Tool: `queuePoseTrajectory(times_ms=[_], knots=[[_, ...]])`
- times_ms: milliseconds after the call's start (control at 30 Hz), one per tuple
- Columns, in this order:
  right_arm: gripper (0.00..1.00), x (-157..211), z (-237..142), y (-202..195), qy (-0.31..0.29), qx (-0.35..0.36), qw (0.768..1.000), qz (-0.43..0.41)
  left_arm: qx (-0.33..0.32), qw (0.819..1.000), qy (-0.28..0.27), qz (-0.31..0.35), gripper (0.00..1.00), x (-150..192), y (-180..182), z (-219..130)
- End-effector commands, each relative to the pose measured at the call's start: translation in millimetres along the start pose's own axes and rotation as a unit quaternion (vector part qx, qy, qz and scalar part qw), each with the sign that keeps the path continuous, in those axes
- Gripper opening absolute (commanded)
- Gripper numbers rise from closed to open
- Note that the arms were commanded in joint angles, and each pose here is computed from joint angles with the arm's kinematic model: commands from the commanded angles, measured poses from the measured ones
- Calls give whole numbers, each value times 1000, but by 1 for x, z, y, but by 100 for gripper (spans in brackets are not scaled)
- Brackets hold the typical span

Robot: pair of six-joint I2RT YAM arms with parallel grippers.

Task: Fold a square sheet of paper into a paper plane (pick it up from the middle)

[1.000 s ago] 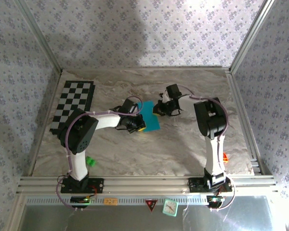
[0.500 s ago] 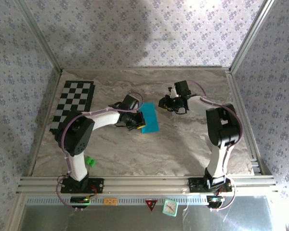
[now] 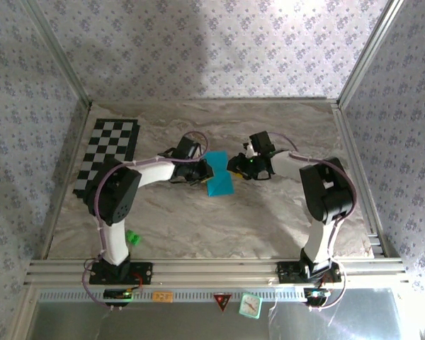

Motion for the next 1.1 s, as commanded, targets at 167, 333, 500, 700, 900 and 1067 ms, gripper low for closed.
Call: queuePoseTrajectory(times_ms=[167, 333, 500, 700, 900, 1067], knots=[[35, 2, 21, 6, 24, 3, 999, 25, -27, 999, 0, -19, 15, 1, 22, 8], [32, 2, 28, 9, 24, 6, 999, 33, -35, 999, 7, -26, 15, 6, 31, 10], [31, 2, 32, 1, 19, 17, 998, 53, -37, 999, 12, -28, 14, 9, 34, 12], [28, 4, 37, 6, 30, 0, 998, 51, -39, 999, 17, -31, 14, 11, 37, 13], [25, 7, 38, 12, 37, -16, 998, 45, -37, 999, 17, -30, 14, 11, 36, 12], [24, 13, 38, 16, 47, -34, 998, 36, -36, 999, 15, -31, 14, 10, 35, 11]])
Point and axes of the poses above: each hand's point on the last joint's axis, 136 mm out from that joint toward the fingers, its own z axis out along the fingers, its own y axis along the line the jaws close on, x = y × z, the point moved 5 cm from there along -z, back along the fingers, and after that the axes turned 8 degrees about z, right-handed, at the moved point
